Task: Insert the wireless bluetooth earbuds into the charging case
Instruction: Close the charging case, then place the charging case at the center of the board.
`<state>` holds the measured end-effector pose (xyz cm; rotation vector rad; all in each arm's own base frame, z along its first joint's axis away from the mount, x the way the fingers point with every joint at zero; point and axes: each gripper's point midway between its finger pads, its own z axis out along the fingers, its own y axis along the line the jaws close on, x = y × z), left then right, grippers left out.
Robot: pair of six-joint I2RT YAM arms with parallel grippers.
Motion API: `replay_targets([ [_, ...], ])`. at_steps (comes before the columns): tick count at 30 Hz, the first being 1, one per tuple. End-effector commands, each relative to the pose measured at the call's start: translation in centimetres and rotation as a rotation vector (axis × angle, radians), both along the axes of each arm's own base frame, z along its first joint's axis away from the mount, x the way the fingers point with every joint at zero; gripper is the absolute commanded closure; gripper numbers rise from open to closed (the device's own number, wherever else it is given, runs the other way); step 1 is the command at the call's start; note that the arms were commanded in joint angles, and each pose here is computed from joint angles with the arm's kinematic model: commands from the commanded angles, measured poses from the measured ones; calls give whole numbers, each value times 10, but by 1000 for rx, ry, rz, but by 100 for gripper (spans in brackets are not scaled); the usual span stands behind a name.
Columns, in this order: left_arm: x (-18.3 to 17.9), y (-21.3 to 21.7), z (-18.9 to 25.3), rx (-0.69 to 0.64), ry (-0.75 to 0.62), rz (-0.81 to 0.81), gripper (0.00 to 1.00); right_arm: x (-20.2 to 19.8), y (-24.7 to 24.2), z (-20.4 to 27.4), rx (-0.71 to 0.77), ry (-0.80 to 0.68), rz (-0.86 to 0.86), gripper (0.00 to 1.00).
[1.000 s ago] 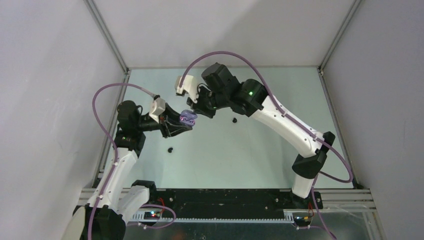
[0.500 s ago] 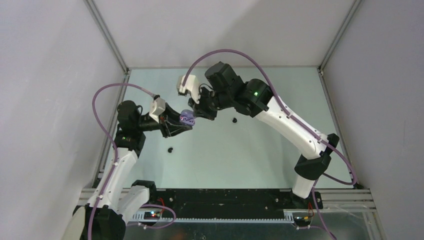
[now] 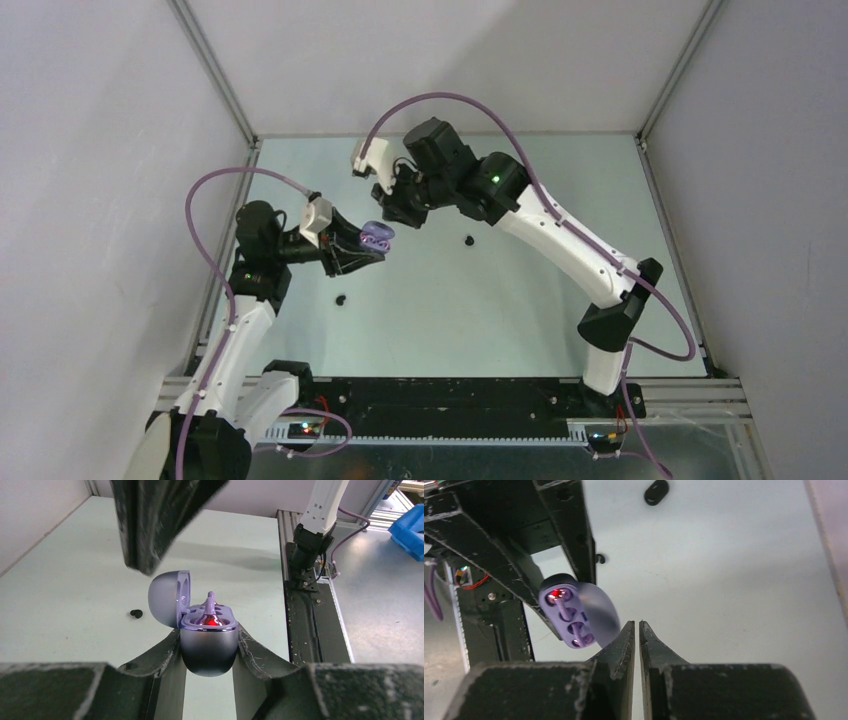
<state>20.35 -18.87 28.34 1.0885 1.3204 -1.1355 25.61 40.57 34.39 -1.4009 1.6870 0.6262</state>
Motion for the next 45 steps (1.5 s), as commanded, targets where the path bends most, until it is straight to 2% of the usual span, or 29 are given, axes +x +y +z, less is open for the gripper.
replay_targets([
  [1,-4,1,13,1,-74,-17,100,-30,12,3,5,11,127,89],
  [11,-5,1,16,1,-88,-11,100,-81,8,5,-16,66,267,89],
  [17,-7,2,17,0,-95,-11,100,-81,-3,21,-12,15,219,86],
  [19,-7,2,16,1,-95,-12,100,-76,-12,34,4,-12,197,80],
  [21,-6,1,16,1,-94,-13,100,-73,-20,46,33,-20,184,67],
  [24,-6,1,15,1,-96,-12,100,-73,-30,52,62,16,197,54],
  [28,-5,1,14,2,-93,-12,100,-87,-29,35,54,92,281,41],
  [33,-7,1,13,2,-90,-21,100,-92,-17,10,19,143,334,19],
  [38,-11,1,11,6,-92,-45,100,-78,-2,1,19,164,317,17],
  [45,-14,0,9,13,-93,-62,100,-63,14,0,34,171,273,24],
])
